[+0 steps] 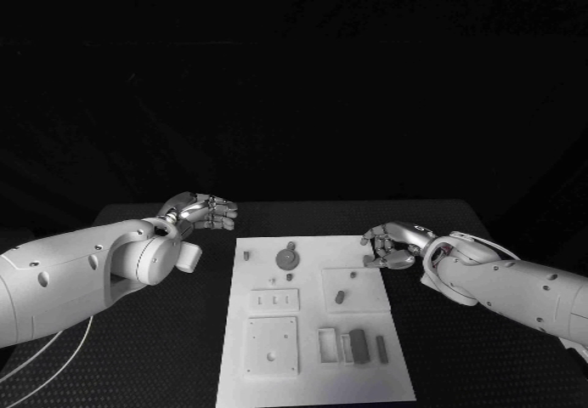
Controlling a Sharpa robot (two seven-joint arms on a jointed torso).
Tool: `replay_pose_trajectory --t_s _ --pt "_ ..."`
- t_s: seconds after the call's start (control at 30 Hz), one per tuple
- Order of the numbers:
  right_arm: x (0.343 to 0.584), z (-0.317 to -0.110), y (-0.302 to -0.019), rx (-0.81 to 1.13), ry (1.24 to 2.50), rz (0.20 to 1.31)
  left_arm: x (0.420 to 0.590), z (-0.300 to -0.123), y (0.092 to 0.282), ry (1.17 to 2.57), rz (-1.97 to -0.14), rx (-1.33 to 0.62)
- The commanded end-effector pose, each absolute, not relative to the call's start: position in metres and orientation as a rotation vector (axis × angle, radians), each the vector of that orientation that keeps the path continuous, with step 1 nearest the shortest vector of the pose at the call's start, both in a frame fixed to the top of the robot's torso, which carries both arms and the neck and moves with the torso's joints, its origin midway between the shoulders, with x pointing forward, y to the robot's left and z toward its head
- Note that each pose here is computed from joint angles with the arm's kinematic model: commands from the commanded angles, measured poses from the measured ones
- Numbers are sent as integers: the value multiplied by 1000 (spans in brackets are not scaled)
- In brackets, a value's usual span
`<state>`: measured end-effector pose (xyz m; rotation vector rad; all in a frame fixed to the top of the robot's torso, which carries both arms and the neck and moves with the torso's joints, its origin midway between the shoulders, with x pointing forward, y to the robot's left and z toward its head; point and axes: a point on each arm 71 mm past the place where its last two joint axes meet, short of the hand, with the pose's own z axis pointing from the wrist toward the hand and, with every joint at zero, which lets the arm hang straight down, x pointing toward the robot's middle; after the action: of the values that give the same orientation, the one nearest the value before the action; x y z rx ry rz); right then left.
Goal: Assemble the parts on the task board
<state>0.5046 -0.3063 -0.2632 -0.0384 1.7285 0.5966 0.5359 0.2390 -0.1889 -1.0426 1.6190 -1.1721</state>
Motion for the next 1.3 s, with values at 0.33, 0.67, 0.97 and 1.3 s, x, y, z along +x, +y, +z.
replay_pose_trajectory --t_s 0.33,0.67,0.97,1.3 --pt "507 -278 -311 -63 1729 554 536 -188 238 1626 -1194 -1024" --pt "505 -287 -305 -59 1756 564 536 -189 238 1627 -1190 -1026" --pt "506 -288 -307 -43 1754 557 535 -189 238 1629 -1191 -1026" --pt "508 -287 -308 -18 1728 536 535 -189 238 1632 -1191 -1027"
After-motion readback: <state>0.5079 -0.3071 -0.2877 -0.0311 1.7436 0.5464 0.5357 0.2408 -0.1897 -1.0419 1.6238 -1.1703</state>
